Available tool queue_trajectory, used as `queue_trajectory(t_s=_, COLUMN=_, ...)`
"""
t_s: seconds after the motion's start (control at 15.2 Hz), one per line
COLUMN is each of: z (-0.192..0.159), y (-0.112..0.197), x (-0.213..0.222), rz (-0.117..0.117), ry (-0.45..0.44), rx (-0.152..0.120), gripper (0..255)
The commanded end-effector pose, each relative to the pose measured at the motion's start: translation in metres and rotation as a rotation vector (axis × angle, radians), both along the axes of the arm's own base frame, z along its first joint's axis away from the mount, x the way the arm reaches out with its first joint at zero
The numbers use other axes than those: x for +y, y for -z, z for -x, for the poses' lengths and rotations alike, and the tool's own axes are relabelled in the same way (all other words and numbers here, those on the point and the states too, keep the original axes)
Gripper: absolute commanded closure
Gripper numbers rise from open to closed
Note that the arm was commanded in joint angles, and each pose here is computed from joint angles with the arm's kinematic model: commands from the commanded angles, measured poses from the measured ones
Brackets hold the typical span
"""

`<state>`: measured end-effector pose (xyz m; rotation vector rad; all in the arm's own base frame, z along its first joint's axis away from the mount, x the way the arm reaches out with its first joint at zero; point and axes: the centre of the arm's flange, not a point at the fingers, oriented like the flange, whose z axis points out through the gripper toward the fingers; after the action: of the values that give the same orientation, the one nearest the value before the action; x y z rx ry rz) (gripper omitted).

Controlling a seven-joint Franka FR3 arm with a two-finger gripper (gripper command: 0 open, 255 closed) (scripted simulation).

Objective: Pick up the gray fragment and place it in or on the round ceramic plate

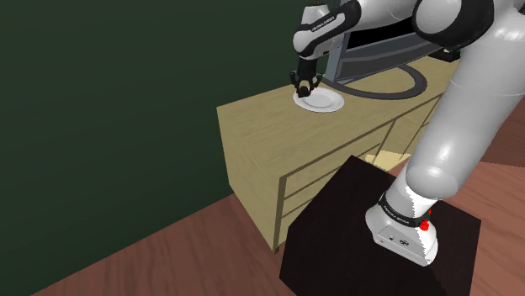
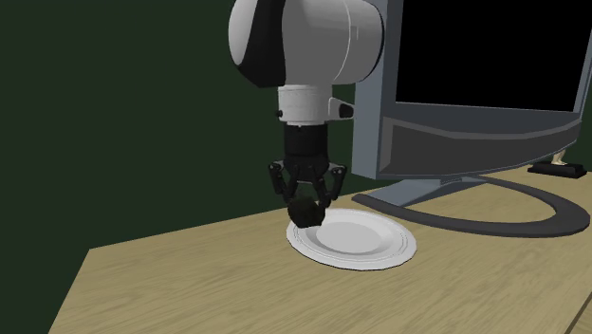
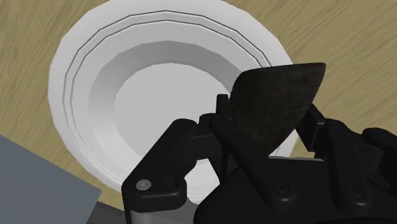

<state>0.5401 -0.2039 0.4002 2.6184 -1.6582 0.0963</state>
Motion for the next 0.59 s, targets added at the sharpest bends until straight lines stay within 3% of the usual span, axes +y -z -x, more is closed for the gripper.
queue_trajectory(t_s=0.0, z=0.0374, y=0.0273, x=-0.0754, rz=0.0, ry=0.153, rx=0.028, gripper=255)
queue_trajectory(t_s=0.46, z=0.0374, y=0.0273, x=-0.0754, rz=0.0, ry=0.153, rx=0.028, gripper=255)
queue_trajectory(t_s=0.53, z=0.0402, y=0.0311, x=-0.0715, rz=0.0, ry=0.153, rx=0.027, gripper=0)
